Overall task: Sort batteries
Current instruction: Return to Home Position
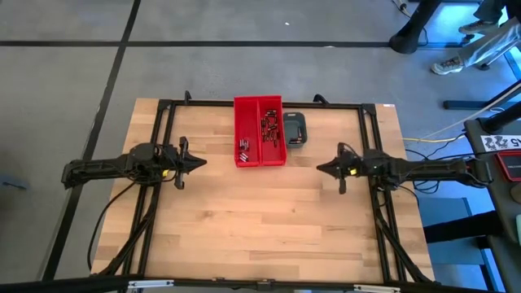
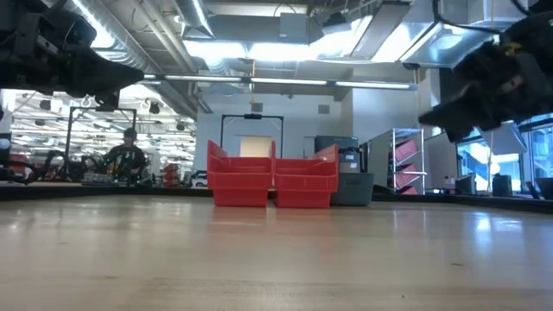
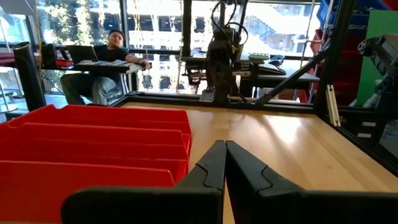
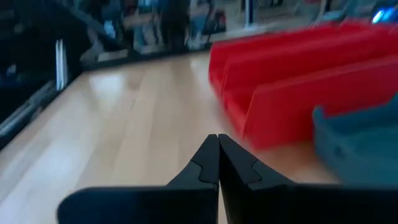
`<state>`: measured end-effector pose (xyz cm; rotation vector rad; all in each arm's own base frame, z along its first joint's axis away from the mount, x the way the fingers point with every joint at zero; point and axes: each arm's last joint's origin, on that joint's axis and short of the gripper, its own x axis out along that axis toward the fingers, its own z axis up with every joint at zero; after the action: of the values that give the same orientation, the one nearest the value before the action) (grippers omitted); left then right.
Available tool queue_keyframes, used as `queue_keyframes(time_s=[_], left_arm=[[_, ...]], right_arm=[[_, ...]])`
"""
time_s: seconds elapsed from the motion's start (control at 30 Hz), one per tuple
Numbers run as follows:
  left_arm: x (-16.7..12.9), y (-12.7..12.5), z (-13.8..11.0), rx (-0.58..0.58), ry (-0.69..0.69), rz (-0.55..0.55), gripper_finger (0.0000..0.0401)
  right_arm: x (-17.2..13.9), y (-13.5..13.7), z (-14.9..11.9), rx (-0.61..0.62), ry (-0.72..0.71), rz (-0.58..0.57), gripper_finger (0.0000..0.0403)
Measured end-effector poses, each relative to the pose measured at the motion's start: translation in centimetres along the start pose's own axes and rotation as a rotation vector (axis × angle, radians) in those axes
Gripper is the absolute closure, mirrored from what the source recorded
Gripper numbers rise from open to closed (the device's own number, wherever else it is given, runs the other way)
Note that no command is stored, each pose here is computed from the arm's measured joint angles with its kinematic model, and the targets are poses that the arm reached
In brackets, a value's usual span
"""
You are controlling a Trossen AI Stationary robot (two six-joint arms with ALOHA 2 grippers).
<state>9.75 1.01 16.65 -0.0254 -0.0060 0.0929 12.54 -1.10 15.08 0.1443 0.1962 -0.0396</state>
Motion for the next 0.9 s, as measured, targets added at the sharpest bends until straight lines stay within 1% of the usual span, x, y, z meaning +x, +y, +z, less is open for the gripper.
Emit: queue_keyframes(time_s=[0.1,0.3,0.53,0.57,0.73,0.8,0.9], left_arm=[[0.0,0.0,0.0,0.000,0.000,0.000,0.0400],[0.0,0.0,0.0,0.000,0.000,0.000,0.0400],[0.0,0.0,0.0,0.000,0.000,0.000,0.0400],[0.0,0.0,0.0,0.000,0.000,0.000,0.0400],[0.0,0.0,0.0,0.000,0.000,0.000,0.0400],[0.0,0.0,0.0,0.000,0.000,0.001,0.0400],[0.0,0.0,0.0,0.000,0.002,0.002,0.0400]], right_arm=[[-0.2,0.0,0.9,-0.006,-0.092,-0.029,0.0402],[-1.9,0.3,2.5,-0.031,-0.278,-0.019,0.0402],[-3.4,0.4,2.5,-0.049,-0.362,-0.012,0.0402],[-3.6,0.4,2.5,-0.049,-0.368,-0.011,0.0402],[-3.4,0.4,2.0,-0.048,-0.312,0.002,0.0402],[-3.2,0.4,1.5,-0.046,-0.261,-0.001,0.0402],[-3.1,0.3,1.2,-0.042,-0.228,0.000,0.0402]])
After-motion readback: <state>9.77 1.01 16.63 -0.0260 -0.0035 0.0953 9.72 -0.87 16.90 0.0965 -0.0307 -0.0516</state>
